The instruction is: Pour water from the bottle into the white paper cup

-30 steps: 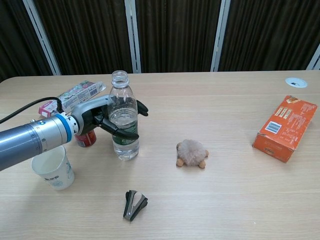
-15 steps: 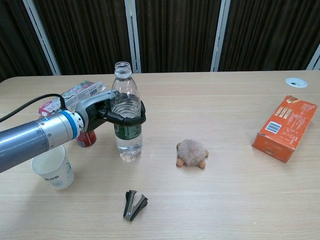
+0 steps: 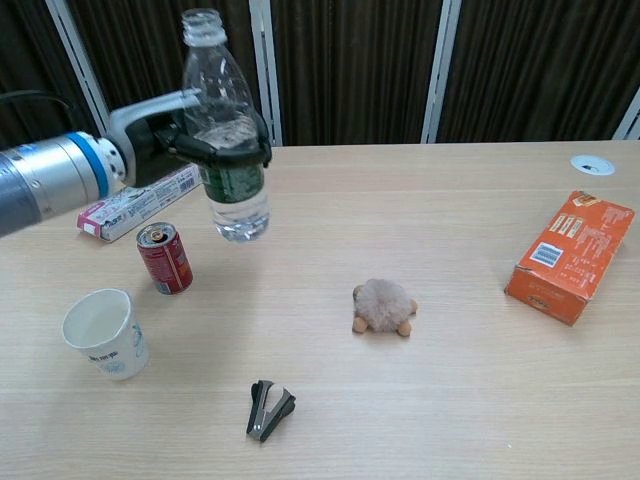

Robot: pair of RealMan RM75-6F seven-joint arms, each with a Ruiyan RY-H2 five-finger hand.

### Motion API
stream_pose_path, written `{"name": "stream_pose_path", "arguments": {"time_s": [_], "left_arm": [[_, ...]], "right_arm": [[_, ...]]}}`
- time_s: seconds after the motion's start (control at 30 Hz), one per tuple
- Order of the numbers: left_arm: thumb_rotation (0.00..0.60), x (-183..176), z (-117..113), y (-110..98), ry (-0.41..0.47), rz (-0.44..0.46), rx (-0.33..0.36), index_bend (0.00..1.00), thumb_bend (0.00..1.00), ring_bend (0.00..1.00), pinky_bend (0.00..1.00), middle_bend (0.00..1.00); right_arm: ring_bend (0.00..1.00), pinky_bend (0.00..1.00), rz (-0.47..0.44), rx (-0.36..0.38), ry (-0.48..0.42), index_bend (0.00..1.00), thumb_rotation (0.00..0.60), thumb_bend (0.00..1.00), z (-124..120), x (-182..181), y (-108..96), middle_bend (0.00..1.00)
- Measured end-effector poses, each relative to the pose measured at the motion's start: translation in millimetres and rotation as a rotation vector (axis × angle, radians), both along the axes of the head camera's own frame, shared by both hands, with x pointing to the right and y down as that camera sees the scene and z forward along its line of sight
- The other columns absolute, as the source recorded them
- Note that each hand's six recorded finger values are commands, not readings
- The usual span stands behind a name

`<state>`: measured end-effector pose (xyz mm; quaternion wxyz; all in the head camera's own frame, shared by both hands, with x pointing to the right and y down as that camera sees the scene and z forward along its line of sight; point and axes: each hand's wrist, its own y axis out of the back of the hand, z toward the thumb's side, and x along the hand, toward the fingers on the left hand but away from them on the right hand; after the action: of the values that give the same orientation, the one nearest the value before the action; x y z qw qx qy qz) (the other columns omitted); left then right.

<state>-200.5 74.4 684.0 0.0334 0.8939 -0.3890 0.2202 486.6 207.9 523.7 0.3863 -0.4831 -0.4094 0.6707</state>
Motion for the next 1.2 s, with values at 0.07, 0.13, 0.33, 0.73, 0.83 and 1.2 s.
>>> {"name": "stream_pose_path", "arguments": {"time_s": [0.07,0.13,0.33,0.73,0.83,1.2], "left_arm": [[0.6,-13.4,-10.5,-6.4,-0.025,0.004,0.016,0.63,0.38,0.39,0.39,0.53],[0.6,-31.4,-21.2,-11.9,-0.061,0.008,0.032,0.63,0.38,0.39,0.39,0.53],[0.6,-89.8,-33.3,-4.0,-0.198,0.041,0.047,0.63,0.38,0.39,0.39,0.53],[0.6,-187.4,-29.0,31.2,-0.459,0.122,0.075,0.63,0.38,0.39,0.39,0.53],[0.6,-203.7,-27.0,35.0,-0.529,0.152,0.094,0.63,0.37,0.39,0.39,0.53],[0.6,-228.2,-0.8,45.8,-0.733,0.263,0.193,0.63,0.38,0.39,0.39,0.53]], "right_arm": [[0.0,0.0,-0.004,0.006,-0.002,0.0,0.6,0.0,-1.5,-1.0,0.3,0.0],[0.0,0.0,-0.01,0.016,-0.007,0.0,0.6,0.0,-3.6,-2.6,0.5,0.0],[0.0,0.0,-0.006,0.013,-0.013,0.0,0.6,0.0,-2.8,-1.2,1.2,0.0],[0.0,0.0,-0.006,0.026,-0.044,0.0,0.6,0.0,-7.6,-1.5,1.2,0.0],[0.0,0.0,-0.011,0.03,-0.047,0.0,0.6,0.0,-9.2,-2.3,1.3,0.0],[0.0,0.0,-0.025,0.034,-0.051,0.0,0.6,0.0,-11.8,-8.2,3.4,0.0]]}}
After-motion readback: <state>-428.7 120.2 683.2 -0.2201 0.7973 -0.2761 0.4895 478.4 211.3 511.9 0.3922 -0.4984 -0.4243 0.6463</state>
